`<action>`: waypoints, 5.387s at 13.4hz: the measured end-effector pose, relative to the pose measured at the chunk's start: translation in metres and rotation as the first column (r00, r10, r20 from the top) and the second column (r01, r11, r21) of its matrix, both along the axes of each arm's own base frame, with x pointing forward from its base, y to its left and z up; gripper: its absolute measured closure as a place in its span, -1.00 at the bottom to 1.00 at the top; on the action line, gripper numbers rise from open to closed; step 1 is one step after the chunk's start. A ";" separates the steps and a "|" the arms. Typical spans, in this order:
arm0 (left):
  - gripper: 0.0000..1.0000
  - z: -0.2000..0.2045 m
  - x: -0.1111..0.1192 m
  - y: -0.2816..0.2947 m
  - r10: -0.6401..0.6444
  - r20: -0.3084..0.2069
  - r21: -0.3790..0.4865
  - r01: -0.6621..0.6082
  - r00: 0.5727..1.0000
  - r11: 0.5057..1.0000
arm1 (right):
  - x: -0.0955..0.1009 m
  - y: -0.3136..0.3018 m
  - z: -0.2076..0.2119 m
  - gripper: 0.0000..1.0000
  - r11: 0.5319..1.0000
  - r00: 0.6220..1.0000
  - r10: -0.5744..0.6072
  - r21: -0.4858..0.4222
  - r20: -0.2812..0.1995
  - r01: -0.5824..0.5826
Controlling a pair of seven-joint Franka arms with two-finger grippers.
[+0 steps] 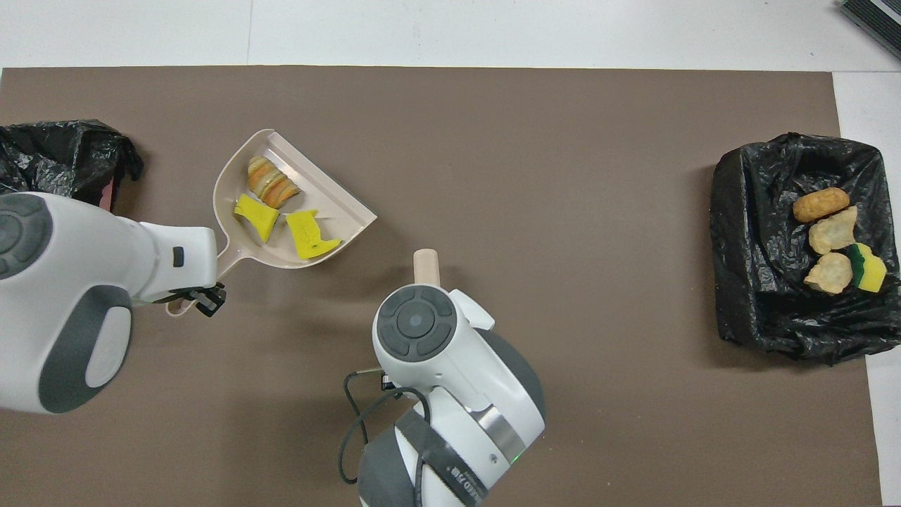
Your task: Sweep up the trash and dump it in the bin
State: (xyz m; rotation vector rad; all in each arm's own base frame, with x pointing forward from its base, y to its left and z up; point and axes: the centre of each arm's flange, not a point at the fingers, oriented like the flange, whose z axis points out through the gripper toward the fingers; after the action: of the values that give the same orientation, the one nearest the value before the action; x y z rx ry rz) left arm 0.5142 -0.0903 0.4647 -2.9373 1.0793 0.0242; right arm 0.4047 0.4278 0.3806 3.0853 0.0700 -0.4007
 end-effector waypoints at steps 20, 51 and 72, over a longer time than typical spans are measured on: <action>0.37 0.089 -0.012 0.418 0.135 0.086 0.284 -0.154 0.987 0.946 | 0.000 -0.003 0.053 -1.00 1.000 0.998 0.028 -0.003 0.059 -0.027; 0.37 0.109 0.102 0.304 -0.326 -0.459 0.762 0.555 0.826 0.333 | 0.141 -0.445 0.229 -1.00 0.991 0.967 0.126 0.019 0.221 -0.134; 0.37 0.126 0.088 0.149 0.294 0.037 0.240 -0.294 0.955 0.925 | 0.140 -0.452 0.247 -1.00 1.000 0.967 0.020 0.012 0.255 -0.024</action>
State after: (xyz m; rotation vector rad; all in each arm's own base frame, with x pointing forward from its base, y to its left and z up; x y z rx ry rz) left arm 0.6024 0.0587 0.5907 -2.8401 0.5757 0.1475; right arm 0.5445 -0.0239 0.6273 3.1171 0.1015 0.0003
